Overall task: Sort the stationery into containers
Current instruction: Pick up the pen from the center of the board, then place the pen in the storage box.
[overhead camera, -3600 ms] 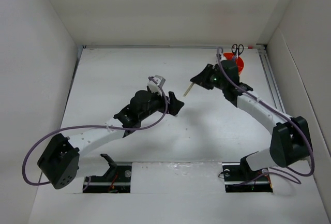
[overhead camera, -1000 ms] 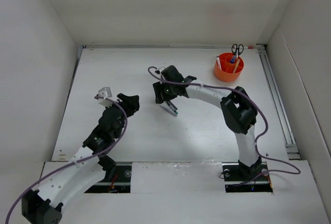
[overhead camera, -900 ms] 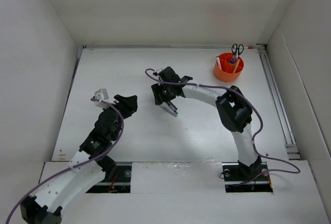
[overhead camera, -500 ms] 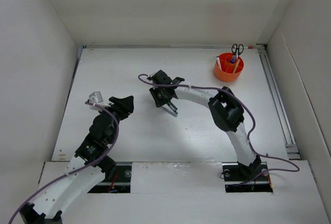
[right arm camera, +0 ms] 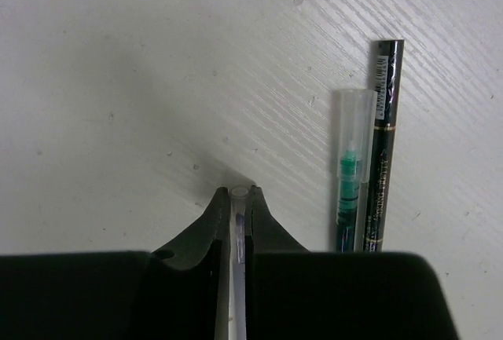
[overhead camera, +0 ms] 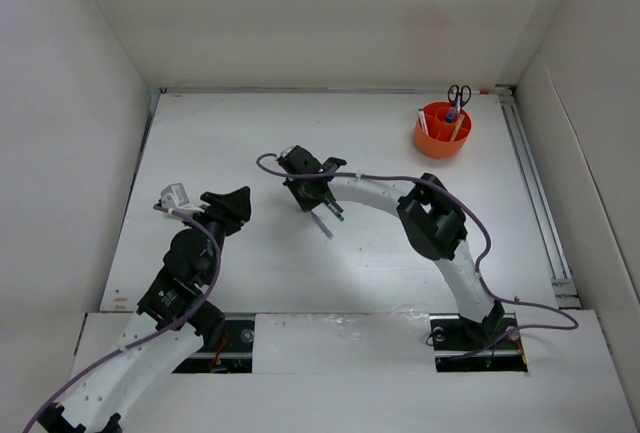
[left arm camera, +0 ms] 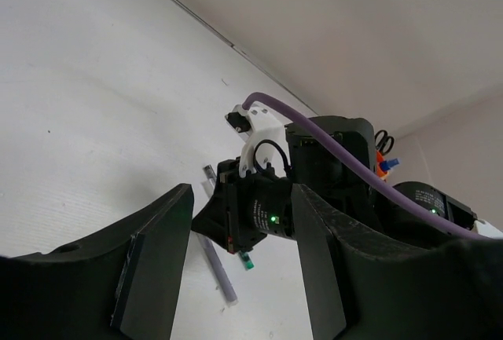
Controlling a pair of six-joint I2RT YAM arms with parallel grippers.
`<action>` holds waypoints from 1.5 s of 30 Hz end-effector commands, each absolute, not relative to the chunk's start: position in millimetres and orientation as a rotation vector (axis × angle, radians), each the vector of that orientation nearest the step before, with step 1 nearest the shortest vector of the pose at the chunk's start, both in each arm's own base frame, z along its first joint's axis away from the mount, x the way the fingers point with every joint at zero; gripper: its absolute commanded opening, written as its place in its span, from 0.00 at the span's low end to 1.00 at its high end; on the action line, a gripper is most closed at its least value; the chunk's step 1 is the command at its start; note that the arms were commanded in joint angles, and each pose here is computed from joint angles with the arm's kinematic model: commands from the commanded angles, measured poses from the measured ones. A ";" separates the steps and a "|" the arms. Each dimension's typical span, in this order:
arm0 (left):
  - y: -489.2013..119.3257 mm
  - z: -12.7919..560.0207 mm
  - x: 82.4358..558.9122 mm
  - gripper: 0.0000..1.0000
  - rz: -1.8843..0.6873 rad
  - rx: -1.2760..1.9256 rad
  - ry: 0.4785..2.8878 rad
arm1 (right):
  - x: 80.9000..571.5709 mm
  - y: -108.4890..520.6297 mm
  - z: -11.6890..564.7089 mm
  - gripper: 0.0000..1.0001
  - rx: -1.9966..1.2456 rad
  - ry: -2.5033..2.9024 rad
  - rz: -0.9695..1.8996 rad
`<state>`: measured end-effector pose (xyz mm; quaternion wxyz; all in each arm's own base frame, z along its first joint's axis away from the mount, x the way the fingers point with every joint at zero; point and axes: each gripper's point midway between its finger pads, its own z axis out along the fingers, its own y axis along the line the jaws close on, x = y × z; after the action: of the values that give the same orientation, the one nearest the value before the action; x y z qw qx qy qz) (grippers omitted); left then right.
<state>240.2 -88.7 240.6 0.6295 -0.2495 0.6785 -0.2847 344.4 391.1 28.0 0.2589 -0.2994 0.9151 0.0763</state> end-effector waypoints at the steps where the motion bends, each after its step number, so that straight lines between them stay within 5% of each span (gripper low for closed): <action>1: -83.9 262.9 238.0 0.50 -0.677 -0.593 1.499 | 324.9 384.6 6.0 0.03 -0.850 2.560 0.197; 11: -98.0 262.7 240.2 0.50 -0.715 -0.528 1.519 | 387.1 401.5 174.6 0.00 -0.466 2.280 0.844; 18: -158.8 252.1 250.1 0.50 -0.864 -0.264 1.608 | 463.4 272.3 277.0 0.00 0.132 1.955 1.054; 25: -198.7 230.0 264.3 0.47 -0.935 -0.126 1.688 | 500.3 49.4 345.1 0.00 0.791 1.427 0.596; 29: -202.1 227.1 266.0 0.47 -0.938 -0.107 1.685 | 496.1 -26.4 349.6 0.00 0.948 1.217 0.387; 45: -210.0 197.5 276.3 0.47 -0.890 -0.078 1.775 | 516.0 -94.7 290.0 0.00 1.013 1.240 -0.120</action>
<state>271.9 -206.2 186.7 0.5305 -0.0421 0.7636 -0.3656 515.5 -76.6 264.0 0.6697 0.4429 0.5953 -0.0312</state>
